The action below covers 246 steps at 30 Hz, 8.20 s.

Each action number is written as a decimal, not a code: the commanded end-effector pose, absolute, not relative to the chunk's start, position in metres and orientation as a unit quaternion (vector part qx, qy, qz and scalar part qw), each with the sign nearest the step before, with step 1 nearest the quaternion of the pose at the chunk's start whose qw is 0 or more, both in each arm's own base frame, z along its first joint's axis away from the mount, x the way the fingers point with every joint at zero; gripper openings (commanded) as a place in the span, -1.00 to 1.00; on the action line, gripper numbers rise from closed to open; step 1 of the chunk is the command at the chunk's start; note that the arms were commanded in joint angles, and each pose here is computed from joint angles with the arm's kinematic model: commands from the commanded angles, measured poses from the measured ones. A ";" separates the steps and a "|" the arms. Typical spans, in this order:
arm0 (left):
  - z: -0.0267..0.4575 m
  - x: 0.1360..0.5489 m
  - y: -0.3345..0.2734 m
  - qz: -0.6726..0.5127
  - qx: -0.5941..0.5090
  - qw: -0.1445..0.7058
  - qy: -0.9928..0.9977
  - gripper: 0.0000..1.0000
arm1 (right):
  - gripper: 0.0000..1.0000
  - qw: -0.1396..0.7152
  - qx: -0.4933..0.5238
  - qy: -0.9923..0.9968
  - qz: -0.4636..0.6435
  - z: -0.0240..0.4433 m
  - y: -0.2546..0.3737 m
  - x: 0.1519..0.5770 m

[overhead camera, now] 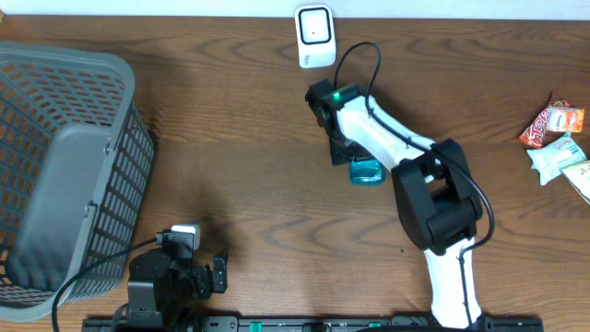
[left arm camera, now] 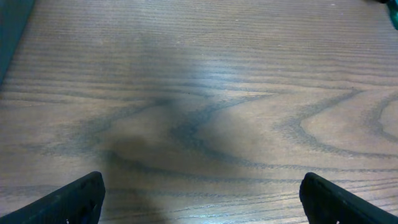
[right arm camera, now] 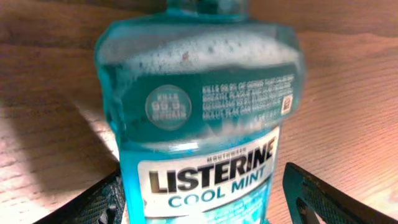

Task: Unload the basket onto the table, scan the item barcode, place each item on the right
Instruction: 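Lift the mouthwash bottle and turn it upright in the right gripper, then rotate the mouthwash bottle sideways, bottom toward the scanner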

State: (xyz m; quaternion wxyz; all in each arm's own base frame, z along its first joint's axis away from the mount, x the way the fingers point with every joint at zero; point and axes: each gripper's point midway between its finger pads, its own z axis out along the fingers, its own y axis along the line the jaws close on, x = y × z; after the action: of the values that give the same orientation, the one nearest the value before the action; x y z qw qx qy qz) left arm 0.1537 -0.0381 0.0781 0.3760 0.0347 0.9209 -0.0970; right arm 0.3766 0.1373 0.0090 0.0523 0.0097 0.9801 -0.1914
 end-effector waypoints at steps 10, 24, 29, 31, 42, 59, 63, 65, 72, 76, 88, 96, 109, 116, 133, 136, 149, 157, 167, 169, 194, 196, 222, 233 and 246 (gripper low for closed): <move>0.076 0.153 -0.039 -0.099 0.034 0.373 0.922 0.99 | -0.31 -0.043 0.022 0.984 -0.174 -0.053 0.129 0.320; 0.076 0.153 -0.039 -0.099 0.034 0.373 0.922 0.99 | -0.58 -0.119 -0.118 0.981 0.095 -0.058 0.213 0.301; 0.076 0.153 -0.039 -0.099 0.034 0.373 0.922 0.99 | -0.46 -0.126 -0.159 0.970 0.131 -0.054 0.216 0.299; 0.076 0.153 -0.039 -0.099 0.034 0.373 0.922 0.99 | -0.33 -0.120 -0.157 0.973 0.116 -0.056 0.209 0.303; 0.076 0.153 -0.039 -0.099 0.034 0.373 0.922 0.99 | -0.09 -0.084 -0.140 0.982 0.096 -0.039 0.205 0.319; 0.076 0.153 -0.039 -0.099 0.034 0.373 0.922 0.99 | 0.98 0.068 -0.154 0.975 0.143 0.102 0.213 0.334; 0.076 0.153 -0.039 -0.099 0.034 0.373 0.922 0.99 | 0.98 0.076 -0.159 0.974 0.146 0.119 0.211 0.325; 0.076 0.153 -0.039 -0.099 0.034 0.373 0.922 0.99 | 0.99 0.069 -0.161 0.974 0.143 0.118 0.211 0.322; 0.076 0.153 -0.039 -0.099 0.034 0.373 0.922 0.99 | 0.99 0.038 -0.170 0.979 0.109 0.096 0.210 0.310; 0.076 0.153 -0.039 -0.099 0.034 0.373 0.922 0.99 | 0.98 0.049 -0.155 0.985 0.053 0.083 0.204 0.313; 0.076 0.153 -0.039 -0.099 0.034 0.373 0.922 0.99 | 0.98 0.085 -0.147 0.985 0.039 0.026 0.201 0.317; 0.076 0.153 -0.039 -0.099 0.034 0.373 0.922 0.99 | 0.64 0.108 -0.147 0.982 0.049 -0.002 0.199 0.314; 0.076 0.153 -0.039 -0.099 0.034 0.373 0.922 0.99 | -0.97 0.151 -0.125 0.980 0.017 -0.022 0.183 0.320; 0.076 0.153 -0.039 -0.099 0.034 0.373 0.922 0.99 | -0.98 0.164 -0.125 0.978 0.023 -0.015 0.187 0.327; 0.076 0.153 -0.039 -0.099 0.034 0.373 0.922 0.99 | -0.98 0.205 -0.322 0.892 0.243 0.115 0.238 0.281; 0.076 0.153 -0.039 -0.099 0.034 0.373 0.922 0.99 | -0.97 0.215 -0.341 0.879 0.256 0.127 0.241 0.275; 0.076 0.153 -0.039 -0.099 0.034 0.373 0.922 0.99 | -0.97 0.214 -0.387 0.845 0.300 0.140 0.251 0.260; 0.076 0.153 -0.039 -0.099 0.034 0.373 0.922 0.99 | -0.98 0.178 -0.363 0.891 0.204 0.097 0.219 0.264; 0.076 0.153 -0.039 -0.099 0.034 0.373 0.922 0.99 | -0.97 0.168 -0.345 0.915 0.123 0.070 0.190 0.269; 0.076 0.153 -0.039 -0.099 0.034 0.373 0.922 0.99 | -0.98 0.174 -0.326 0.923 0.105 0.059 0.183 0.271; 0.076 0.153 -0.039 -0.099 0.034 0.373 0.922 0.99 | 0.35 0.208 -0.241 0.940 0.119 0.046 0.188 0.290; 0.076 0.153 -0.039 -0.099 0.034 0.373 0.922 0.99 | 0.33 0.198 -0.241 0.943 0.113 0.042 0.185 0.287; 0.076 0.153 -0.039 -0.099 0.034 0.373 0.922 0.99 | -0.98 0.104 -0.252 0.958 0.086 -0.027 0.172 0.262; 0.076 0.153 -0.039 -0.099 0.034 0.373 0.922 0.99 | -0.98 0.158 -0.271 0.928 0.200 0.030 0.210 0.274; 0.076 0.153 -0.039 -0.099 0.034 0.373 0.922 0.99 | -0.98 0.242 -0.313 0.888 0.236 0.097 0.217 0.274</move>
State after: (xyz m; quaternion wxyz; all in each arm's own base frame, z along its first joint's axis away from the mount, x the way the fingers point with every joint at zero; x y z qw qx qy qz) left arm 0.1537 -0.0382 0.0782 0.3760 0.0348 0.9208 -0.0972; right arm 0.2729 0.2116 0.0776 0.2183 -0.2982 0.9039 0.2154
